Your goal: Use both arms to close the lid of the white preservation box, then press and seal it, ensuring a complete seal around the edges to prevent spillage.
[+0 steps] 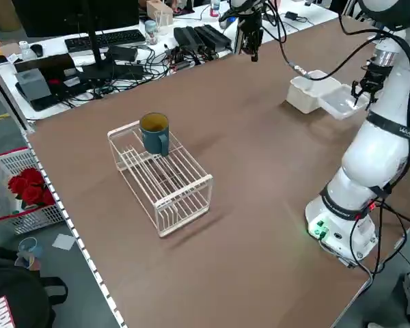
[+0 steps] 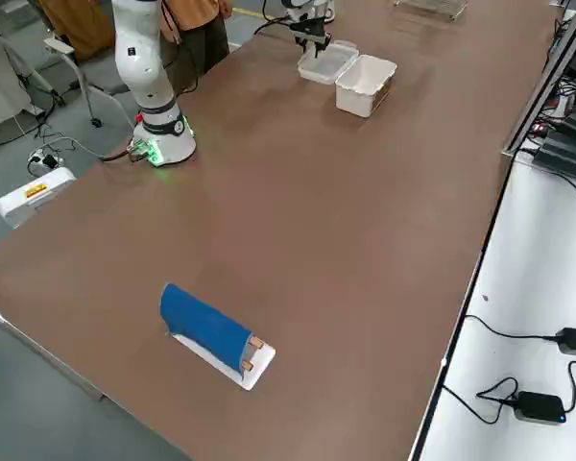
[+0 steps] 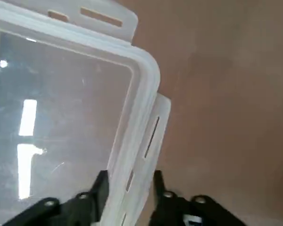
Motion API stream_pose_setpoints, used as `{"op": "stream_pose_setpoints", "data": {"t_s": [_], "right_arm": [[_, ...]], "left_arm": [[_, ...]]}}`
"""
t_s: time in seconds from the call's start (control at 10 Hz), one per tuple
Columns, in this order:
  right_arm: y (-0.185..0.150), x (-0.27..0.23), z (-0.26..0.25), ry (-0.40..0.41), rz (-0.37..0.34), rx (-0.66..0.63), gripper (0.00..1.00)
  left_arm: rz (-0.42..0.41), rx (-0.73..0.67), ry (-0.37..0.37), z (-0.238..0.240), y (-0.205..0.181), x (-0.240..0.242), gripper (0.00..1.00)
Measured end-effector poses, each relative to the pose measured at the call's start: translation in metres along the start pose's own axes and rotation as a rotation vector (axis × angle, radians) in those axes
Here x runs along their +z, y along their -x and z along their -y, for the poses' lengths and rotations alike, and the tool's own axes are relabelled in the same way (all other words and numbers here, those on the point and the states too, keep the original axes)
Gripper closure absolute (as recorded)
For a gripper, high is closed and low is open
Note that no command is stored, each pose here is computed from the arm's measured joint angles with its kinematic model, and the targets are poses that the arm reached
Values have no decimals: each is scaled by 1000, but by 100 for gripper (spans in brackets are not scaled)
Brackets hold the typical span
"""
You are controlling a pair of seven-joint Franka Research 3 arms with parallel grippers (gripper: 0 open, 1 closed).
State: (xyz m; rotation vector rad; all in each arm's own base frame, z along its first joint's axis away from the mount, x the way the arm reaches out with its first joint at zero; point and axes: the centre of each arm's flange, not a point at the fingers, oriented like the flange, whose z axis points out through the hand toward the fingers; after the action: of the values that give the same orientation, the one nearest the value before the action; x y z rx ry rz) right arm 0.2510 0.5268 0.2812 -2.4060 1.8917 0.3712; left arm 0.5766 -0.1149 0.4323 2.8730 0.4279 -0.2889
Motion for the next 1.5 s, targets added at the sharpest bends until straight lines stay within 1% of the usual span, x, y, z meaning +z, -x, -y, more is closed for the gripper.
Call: {"op": "stream_pose_setpoints", "data": {"t_s": [0.2,0.9,1.2,1.5], "right_arm": [[-2,0,1,3,-4,13,91],[-1,-7,6,18,-13,52,92],[8,-29,14,60,-32,57,92],[12,-47,18,72,-35,62,92]], "left_arm": [[-11,0,4,-1,-1,-1,99],[-22,2,9,-2,-2,-6,99],[-25,0,11,-3,-2,-8,99],[-30,-2,13,-3,-2,-10,99]]}}
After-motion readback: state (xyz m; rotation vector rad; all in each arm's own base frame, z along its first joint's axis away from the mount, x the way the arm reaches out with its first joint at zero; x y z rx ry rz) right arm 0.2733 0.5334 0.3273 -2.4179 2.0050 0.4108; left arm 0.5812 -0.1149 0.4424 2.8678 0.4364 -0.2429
